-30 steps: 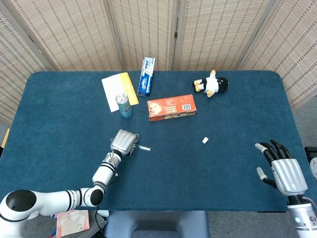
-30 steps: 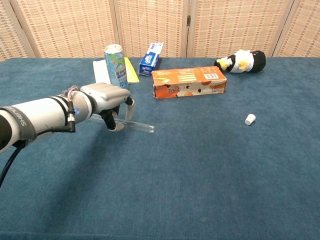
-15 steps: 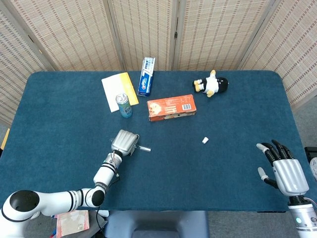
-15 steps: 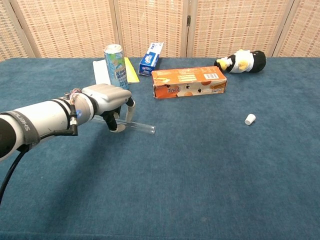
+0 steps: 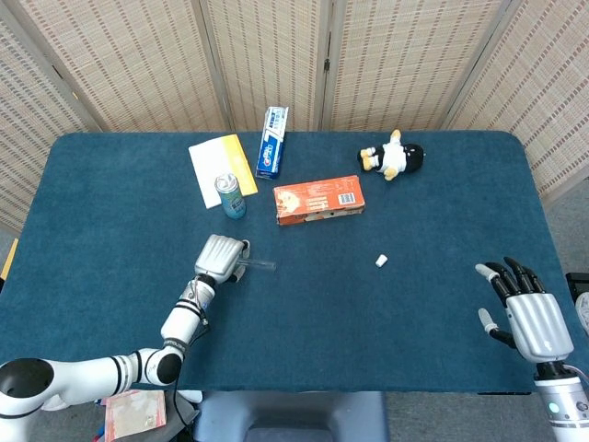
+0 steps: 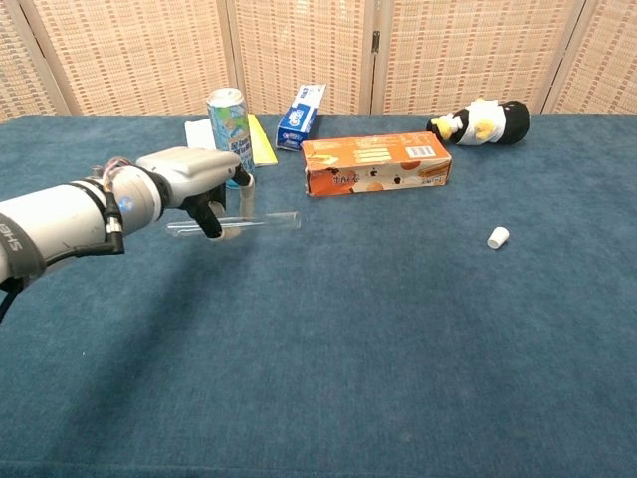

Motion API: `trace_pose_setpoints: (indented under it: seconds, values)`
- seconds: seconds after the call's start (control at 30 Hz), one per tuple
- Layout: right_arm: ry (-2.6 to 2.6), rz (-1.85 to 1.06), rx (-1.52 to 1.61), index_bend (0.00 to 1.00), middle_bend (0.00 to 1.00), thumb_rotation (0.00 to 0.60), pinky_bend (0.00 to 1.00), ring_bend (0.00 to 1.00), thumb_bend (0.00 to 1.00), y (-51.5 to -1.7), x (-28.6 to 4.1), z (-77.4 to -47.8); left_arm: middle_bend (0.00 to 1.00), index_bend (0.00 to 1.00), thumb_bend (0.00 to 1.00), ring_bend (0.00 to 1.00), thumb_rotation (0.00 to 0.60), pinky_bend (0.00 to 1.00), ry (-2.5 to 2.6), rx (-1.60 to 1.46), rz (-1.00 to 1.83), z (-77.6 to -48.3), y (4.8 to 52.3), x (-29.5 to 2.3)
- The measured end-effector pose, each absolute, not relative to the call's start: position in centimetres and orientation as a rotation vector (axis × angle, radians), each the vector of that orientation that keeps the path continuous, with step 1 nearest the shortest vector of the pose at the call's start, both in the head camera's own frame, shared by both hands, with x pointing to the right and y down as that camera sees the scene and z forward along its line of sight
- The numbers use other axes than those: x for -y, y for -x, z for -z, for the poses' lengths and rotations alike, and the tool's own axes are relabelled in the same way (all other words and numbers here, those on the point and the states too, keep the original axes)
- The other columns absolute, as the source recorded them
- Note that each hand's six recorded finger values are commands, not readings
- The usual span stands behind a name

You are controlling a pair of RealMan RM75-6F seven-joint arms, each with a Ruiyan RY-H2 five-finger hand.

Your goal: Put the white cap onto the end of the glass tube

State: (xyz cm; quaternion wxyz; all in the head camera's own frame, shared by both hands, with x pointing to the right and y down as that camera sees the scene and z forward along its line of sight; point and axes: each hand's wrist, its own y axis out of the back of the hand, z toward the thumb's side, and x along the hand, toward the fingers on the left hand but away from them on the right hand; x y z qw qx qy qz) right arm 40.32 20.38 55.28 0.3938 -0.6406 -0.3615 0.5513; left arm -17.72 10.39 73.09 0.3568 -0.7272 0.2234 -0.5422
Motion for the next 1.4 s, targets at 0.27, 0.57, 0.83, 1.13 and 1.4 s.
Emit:
trace_pose_setpoints:
  seconds: [0.27,0.57,0.83,1.13,1.4]
  values:
    - [1.651,-1.383,0.866,0.17,0.31,0.600,0.37,0.42,0.51,-38.6,-18.7,-56.4,1.00,0.66,0.36,1.00,0.600,1.00,1.913,-0.676,1.379,-69.4,19.9,-10.3]
    - [1.765,-1.478,0.703,0.17,0.69,0.600,0.59,0.75,0.66,-36.1,-16.5,-60.4,1.00,0.66,0.36,1.00,0.600,1.00,1.897,-0.698,1.346,-65.9,22.5,-11.5]
    - [1.898,-1.564,0.561,0.18,0.94,0.600,0.89,0.97,0.85,-33.0,-13.7,-65.2,1.00,0.66,0.36,1.00,0.600,1.00,1.892,-0.703,1.313,-64.4,23.2,-12.1]
    - [1.950,-1.640,0.474,0.18,1.00,0.600,0.96,1.00,0.94,-31.3,-11.6,-69.4,1.00,0.66,0.36,1.00,0.600,1.00,1.888,-0.685,1.314,-63.9,23.7,-12.7]
    - [1.974,-1.690,0.427,0.18,1.00,0.600,0.96,1.00,0.94,-30.8,-11.7,-71.5,1.00,0.66,0.36,1.00,0.600,1.00,1.893,-0.664,1.315,-64.0,23.4,-13.2]
